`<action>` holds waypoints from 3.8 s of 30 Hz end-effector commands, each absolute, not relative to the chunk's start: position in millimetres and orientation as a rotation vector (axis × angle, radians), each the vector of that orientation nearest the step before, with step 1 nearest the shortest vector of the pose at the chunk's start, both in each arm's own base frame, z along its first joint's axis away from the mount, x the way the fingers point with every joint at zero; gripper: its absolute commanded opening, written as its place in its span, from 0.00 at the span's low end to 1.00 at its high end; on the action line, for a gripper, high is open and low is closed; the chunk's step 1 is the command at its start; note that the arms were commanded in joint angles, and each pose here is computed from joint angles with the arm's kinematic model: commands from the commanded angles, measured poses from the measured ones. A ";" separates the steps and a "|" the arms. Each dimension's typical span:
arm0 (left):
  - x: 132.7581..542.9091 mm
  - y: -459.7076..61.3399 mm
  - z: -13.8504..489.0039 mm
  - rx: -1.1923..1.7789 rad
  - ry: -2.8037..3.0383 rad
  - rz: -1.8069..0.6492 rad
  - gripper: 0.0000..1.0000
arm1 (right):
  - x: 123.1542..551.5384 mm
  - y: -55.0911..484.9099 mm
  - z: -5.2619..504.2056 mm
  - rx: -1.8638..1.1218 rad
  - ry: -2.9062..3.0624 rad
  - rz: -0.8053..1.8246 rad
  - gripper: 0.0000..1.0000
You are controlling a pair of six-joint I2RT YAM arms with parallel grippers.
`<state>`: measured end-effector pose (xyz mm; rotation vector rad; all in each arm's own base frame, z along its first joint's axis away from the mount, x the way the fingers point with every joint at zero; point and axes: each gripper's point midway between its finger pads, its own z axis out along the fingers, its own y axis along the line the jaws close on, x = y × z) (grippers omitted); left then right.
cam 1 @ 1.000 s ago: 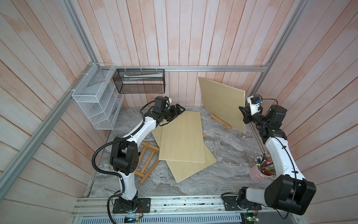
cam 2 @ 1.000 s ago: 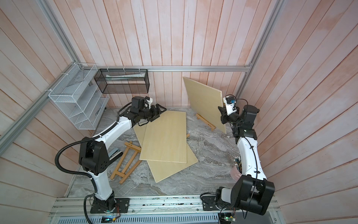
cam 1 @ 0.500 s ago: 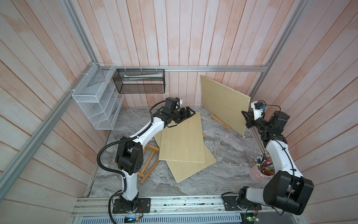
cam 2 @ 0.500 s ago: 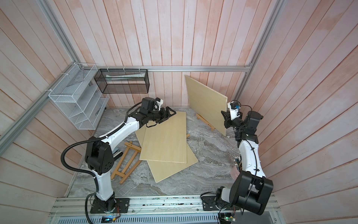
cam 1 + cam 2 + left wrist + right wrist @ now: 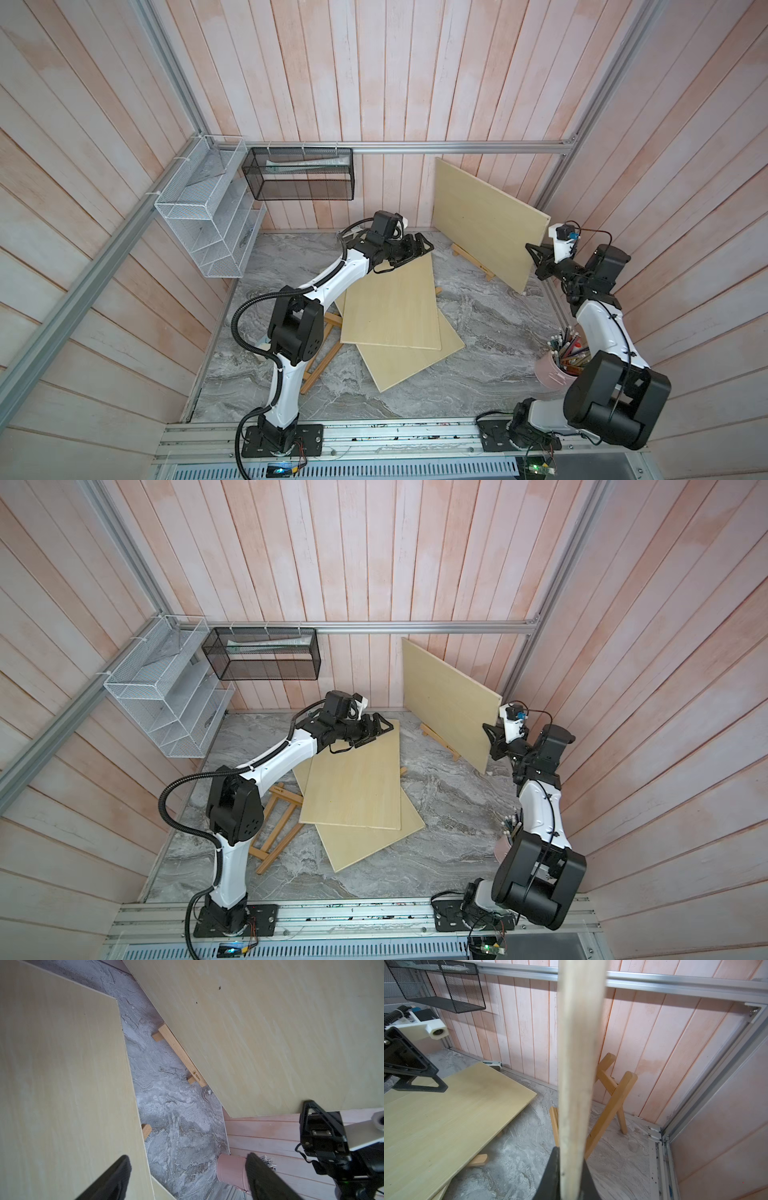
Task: Assemble the easel
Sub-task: Place the drawing board on the easel, then move the drawing board to the center of the board.
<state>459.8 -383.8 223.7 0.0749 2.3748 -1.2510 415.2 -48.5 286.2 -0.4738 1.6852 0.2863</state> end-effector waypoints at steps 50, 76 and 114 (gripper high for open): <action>460.2 -399.5 213.1 0.107 2.408 -1.269 0.94 | 443.7 -184.7 196.9 -0.023 1.979 0.223 0.55; 474.9 -312.1 231.8 -0.103 2.296 -1.037 0.99 | 435.3 -105.3 368.9 0.104 1.556 -0.040 0.78; 312.9 -87.6 77.1 -0.870 2.574 -0.662 0.95 | 327.3 291.3 163.3 -0.697 2.029 0.534 0.77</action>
